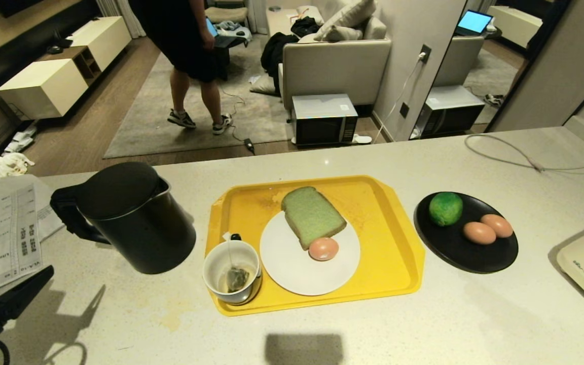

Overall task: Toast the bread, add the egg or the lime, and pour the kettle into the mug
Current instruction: Pick up the kettle

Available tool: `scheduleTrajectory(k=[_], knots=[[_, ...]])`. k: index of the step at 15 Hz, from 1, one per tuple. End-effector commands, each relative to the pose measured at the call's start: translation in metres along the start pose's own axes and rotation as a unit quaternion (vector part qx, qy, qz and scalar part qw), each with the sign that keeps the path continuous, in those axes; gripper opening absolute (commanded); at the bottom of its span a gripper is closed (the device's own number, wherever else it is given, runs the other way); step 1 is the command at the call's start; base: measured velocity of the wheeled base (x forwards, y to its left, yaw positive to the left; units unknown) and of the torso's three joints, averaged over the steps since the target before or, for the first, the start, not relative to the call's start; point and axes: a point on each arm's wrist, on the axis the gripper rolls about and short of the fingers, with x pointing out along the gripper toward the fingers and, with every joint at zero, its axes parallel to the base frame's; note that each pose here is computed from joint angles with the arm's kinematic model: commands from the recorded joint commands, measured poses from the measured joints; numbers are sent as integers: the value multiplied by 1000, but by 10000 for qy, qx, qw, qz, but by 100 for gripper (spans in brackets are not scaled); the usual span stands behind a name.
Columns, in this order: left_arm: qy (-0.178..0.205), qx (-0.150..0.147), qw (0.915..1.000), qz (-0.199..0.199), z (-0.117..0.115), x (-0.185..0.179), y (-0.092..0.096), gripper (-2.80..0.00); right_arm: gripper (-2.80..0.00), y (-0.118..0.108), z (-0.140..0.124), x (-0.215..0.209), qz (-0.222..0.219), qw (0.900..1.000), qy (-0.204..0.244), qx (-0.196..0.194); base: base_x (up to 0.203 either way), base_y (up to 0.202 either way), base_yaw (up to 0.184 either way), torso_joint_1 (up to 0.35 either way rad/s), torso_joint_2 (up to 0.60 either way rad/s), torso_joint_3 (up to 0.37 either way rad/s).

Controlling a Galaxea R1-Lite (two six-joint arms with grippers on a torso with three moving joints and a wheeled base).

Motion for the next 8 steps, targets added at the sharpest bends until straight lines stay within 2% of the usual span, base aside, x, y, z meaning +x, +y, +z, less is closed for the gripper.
scheduleTrajectory(k=[1,5,6,8], knots=[[354,-113,9993,-90,-16,19,14,0,-280,0,0,0,1,10000,8,-3,0,0,0,0,0,0],[145,151,9997,-132,-25,48,38,0,-280,0,0,0,1,10000,8,-3,0,0,0,0,0,0],[19,190,9997,-127,-24,51,41,0,-280,0,0,0,1,10000,8,-3,0,0,0,0,0,0],[-42,157,9992,-366,-21,59,35,0,-280,0,0,0,1,10000,8,-3,0,0,0,0,0,0]])
